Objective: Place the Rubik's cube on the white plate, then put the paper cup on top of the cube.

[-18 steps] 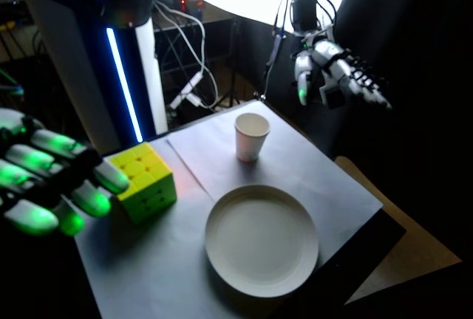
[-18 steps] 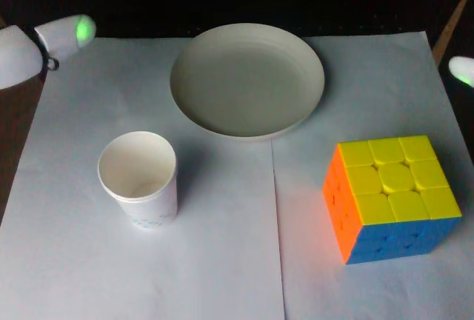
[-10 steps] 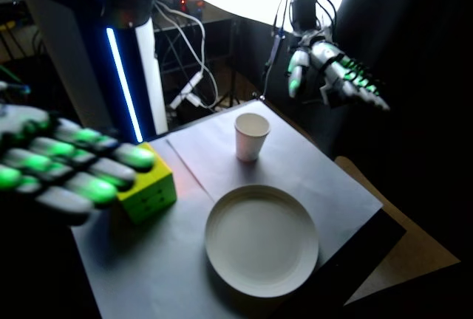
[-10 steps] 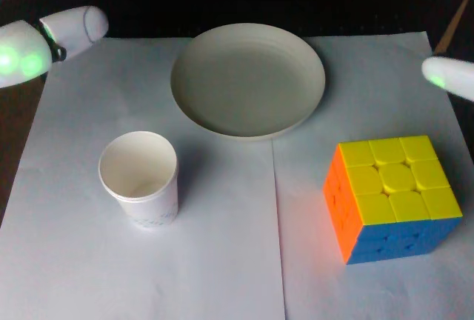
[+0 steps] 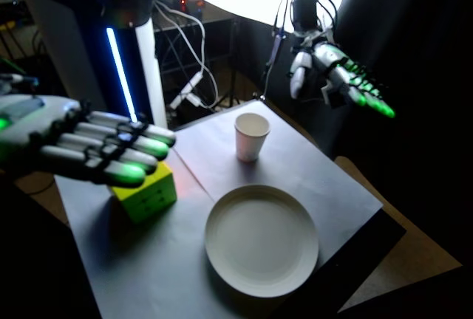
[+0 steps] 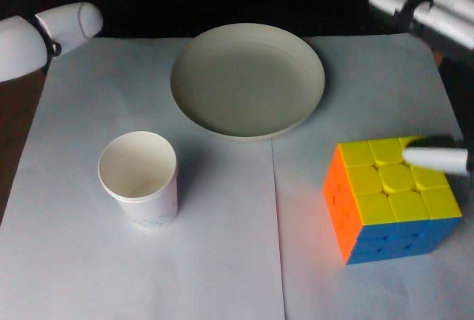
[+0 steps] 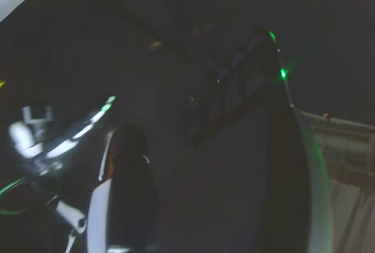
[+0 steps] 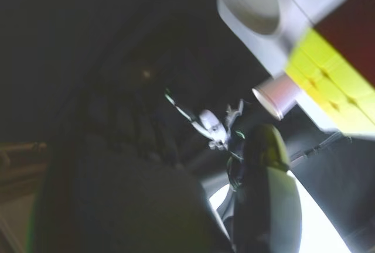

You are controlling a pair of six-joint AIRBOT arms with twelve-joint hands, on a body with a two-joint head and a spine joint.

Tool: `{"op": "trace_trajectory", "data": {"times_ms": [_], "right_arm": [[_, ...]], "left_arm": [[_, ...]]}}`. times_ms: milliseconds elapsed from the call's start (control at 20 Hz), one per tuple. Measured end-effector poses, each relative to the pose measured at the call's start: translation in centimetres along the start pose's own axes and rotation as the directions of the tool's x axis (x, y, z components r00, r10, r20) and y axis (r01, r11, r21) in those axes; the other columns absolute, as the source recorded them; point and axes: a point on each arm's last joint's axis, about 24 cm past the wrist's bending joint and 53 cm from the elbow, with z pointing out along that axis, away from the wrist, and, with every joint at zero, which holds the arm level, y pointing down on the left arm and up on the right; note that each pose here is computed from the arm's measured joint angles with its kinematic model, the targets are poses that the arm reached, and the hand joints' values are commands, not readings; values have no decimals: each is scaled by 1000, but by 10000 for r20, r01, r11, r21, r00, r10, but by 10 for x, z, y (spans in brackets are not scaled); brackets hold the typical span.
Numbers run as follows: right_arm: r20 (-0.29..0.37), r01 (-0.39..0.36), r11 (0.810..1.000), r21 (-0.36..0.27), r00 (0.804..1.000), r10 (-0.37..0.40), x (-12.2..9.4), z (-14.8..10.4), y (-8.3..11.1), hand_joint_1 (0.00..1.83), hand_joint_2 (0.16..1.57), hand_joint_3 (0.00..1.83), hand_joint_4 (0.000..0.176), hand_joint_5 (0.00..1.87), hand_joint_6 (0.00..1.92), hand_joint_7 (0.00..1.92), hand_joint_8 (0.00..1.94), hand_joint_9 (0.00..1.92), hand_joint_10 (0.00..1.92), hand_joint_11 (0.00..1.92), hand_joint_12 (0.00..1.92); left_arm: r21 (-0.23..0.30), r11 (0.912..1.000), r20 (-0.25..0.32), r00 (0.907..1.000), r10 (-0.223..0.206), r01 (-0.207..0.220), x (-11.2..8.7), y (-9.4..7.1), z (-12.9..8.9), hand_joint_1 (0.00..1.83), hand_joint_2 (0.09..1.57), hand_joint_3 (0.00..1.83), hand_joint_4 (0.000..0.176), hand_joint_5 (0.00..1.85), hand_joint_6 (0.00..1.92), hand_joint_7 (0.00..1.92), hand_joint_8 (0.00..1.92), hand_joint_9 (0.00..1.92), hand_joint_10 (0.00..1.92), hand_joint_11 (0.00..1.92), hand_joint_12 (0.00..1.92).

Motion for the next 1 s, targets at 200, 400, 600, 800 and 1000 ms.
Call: {"op": "trace_trajectory", "data": {"times_ms": [200,400,600,800,1000], "right_arm": [[-855,-835,9965,-17,9929,830,27,-7,2,633,990,0,0,0,0,0,0,0,0,2,1],[-1578,-1130,9933,245,9807,1154,55,-5,-1,803,968,0,0,0,0,0,0,0,0,0,0],[-1798,-1306,9912,195,9748,1320,64,-4,2,843,935,16,0,0,0,0,0,0,0,5,193],[-2889,-1010,9923,713,9501,1174,94,-9,-10,733,955,2,0,0,0,0,0,0,0,0,146],[-2939,-944,9923,805,9490,1141,95,-10,-14,728,956,0,0,0,0,0,0,22,9,0,769]], "left_arm": [[-193,9998,95,9999,-54,56,-2,5,0,220,1360,2,60,14,0,0,0,0,0,0,0],[-343,9994,151,9999,18,-13,-6,10,0,214,1378,8,42,11,0,0,0,0,0,0,0],[-377,9993,109,9999,13,-9,-5,11,0,251,1386,5,39,20,2,0,0,0,0,0,0],[-398,9992,113,9999,-19,24,-4,12,1,262,1383,1,56,29,3,0,0,0,0,0,0],[-387,9992,74,10000,-20,23,-2,11,1,305,1380,0,46,40,4,0,0,0,0,0,0]]}}
